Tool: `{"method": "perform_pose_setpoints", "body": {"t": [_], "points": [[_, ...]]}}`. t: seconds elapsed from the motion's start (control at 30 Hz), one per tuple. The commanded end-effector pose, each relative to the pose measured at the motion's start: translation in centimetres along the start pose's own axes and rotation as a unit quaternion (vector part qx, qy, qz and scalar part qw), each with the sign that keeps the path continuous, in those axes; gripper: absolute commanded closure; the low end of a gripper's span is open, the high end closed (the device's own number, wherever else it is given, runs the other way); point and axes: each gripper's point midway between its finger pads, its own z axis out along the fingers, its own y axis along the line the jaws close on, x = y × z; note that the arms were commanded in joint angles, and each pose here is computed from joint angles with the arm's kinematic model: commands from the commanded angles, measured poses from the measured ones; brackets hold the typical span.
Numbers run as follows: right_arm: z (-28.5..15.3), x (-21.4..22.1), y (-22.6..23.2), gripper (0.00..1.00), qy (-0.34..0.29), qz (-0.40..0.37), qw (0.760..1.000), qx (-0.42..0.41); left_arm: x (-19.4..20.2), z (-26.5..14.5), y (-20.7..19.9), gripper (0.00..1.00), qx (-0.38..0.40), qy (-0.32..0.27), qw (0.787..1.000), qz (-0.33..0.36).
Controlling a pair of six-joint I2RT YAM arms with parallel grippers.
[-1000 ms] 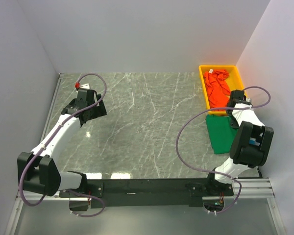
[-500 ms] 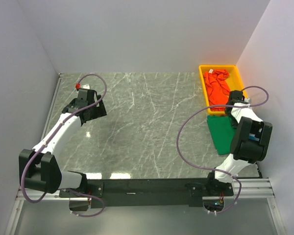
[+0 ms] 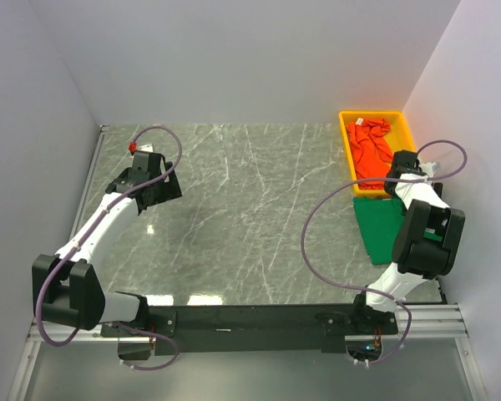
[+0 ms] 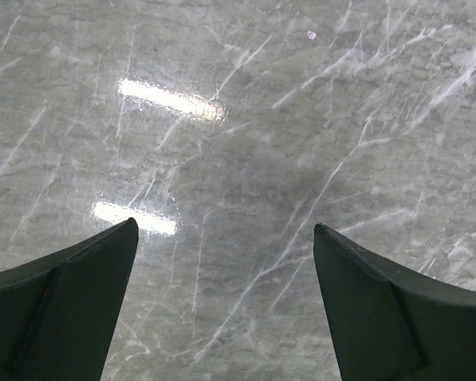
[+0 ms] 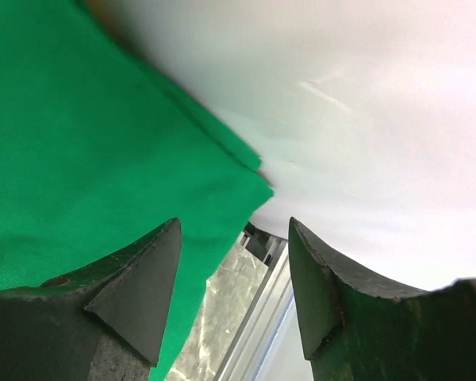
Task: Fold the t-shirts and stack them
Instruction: Neatly place the folded tshirt to the corner, then reset both grippers
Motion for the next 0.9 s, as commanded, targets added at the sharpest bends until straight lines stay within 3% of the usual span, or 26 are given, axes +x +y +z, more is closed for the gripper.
{"method": "perform_pose_setpoints", "body": {"t": [0.0,0.17,0.33,0.63,0.87], "points": [[-2.1,-3.0,-4.3,0.36,-0.042,0.109,0.992,0.041,-1.2,-0.6,-0.4,0.03,0.014,-0.021,1.000,-0.002],[-4.3,-3.6,-5.6,0.36,-0.059,0.180,0.982,-0.002,-1.7,-1.1,-0.3,0.03,0.015,-0.035,0.999,-0.005],[-7.9,-4.2,-5.7,0.37,-0.084,0.256,0.957,-0.111,-2.5,-1.9,-0.5,0.02,0.026,-0.055,0.998,-0.008],[-18.8,-3.2,-9.5,0.34,-0.199,0.385,0.844,-0.315,-5.3,-5.6,-0.4,0.01,0.056,-0.141,0.988,-0.032],[-25.9,-0.3,-14.9,0.27,-0.314,0.417,0.773,-0.360,-8.2,-13.6,1.0,0.01,0.086,-0.234,0.965,-0.085]]}}
